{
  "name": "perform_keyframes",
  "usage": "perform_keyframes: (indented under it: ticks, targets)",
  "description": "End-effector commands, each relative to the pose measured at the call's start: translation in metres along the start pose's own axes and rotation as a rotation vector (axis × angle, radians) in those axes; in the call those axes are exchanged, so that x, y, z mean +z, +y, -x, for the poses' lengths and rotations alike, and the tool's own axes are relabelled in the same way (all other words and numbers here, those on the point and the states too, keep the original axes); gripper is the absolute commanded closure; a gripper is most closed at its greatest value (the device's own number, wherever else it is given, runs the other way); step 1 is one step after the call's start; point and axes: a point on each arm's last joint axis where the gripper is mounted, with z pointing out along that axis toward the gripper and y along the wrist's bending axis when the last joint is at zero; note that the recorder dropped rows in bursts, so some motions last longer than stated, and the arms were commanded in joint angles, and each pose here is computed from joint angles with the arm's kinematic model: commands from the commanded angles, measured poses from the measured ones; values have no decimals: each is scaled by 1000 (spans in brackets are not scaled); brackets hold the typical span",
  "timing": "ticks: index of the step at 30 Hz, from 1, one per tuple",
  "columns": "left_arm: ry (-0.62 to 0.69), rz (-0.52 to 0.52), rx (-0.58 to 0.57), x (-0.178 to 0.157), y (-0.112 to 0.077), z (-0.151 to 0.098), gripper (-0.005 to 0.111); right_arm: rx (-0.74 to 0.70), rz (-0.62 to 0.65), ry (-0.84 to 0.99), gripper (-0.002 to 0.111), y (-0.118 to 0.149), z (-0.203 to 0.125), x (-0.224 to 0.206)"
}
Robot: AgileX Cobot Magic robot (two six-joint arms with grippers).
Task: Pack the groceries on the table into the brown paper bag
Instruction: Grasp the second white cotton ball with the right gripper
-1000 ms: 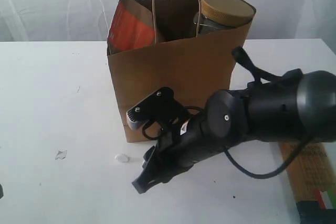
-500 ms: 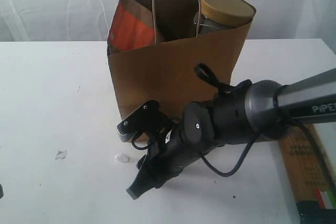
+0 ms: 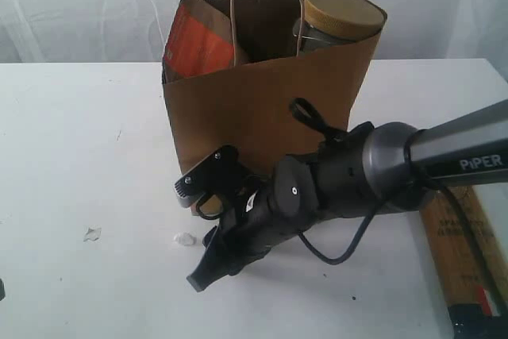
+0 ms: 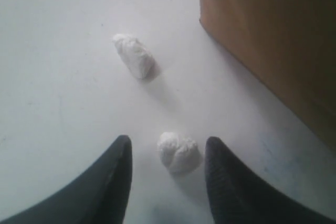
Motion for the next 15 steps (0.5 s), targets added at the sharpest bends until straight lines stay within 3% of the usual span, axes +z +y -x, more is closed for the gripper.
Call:
perform_keyframes:
  ticks: [1, 15]
  targets:
    - [-5, -3, -8, 0, 0, 0, 107, -16, 26, 39, 66, 1, 4, 6]
    - [-5, -3, -10, 0, 0, 0, 107, -17, 40, 81, 67, 2, -1, 13]
